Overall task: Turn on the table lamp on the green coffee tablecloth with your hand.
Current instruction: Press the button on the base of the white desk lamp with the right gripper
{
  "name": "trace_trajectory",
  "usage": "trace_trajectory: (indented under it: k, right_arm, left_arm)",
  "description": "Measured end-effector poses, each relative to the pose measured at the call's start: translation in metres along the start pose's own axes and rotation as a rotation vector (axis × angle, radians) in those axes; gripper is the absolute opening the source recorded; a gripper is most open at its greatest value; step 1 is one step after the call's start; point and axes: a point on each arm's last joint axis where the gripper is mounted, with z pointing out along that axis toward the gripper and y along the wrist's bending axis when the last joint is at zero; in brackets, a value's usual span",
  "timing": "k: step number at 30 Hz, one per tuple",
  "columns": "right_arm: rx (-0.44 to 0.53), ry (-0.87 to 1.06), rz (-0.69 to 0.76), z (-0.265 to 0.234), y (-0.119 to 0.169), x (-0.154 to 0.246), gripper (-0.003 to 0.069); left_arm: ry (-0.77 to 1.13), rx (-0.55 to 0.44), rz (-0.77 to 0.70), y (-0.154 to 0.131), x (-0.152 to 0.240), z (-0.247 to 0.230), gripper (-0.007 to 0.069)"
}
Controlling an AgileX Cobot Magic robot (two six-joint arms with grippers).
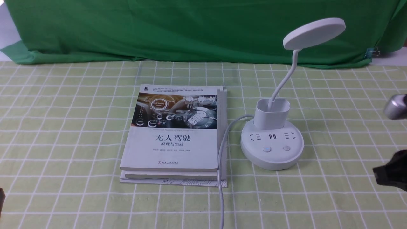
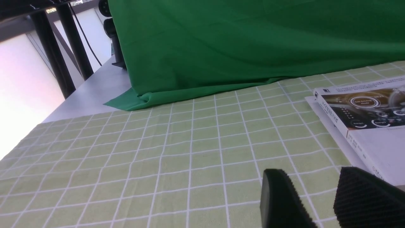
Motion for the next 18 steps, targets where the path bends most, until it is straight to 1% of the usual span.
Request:
trace_trajectory:
  k: [2,3,6,8,9,10,16,18]
  right_arm:
    - [-0.016,0.031,-0.022,0.015,0.003,-0.016,0.0030]
    - [-0.018,0.033,-0.028,0.016,0.005,-0.018,0.0030]
    - [-0.049,0.063,-0.093,0.044,0.020,-0.049,0.0030]
    - [-0.061,0.075,-0.120,0.061,0.027,-0.063,0.0030]
    - [-0.061,0.068,-0.123,0.062,0.028,-0.067,0.0030]
    - [-0.069,0.078,-0.140,0.077,0.035,-0.078,0.0030]
    - [-0.073,0.111,-0.150,0.115,0.039,-0.104,0.0030]
    - [-0.073,0.111,-0.153,0.120,0.039,-0.108,0.0030]
  left_arm:
    - [0.000,0.000,0.000,0.000,0.000,0.000,0.0242]
    - [0.000,0.000,0.000,0.000,0.000,0.000,0.0242]
    - [0.000,0.000,0.000,0.000,0.000,0.000,0.0242]
    - [0.000,0.000,0.000,0.000,0.000,0.000,0.0242]
    - [0.000,0.000,0.000,0.000,0.000,0.000,0.0242]
    - [0.000,0.000,0.000,0.000,0.000,0.000,0.0242]
    - [0.000,0.000,0.000,0.000,0.000,0.000,0.0242]
    - [0.000,0.000,0.000,0.000,0.000,0.000,0.0242]
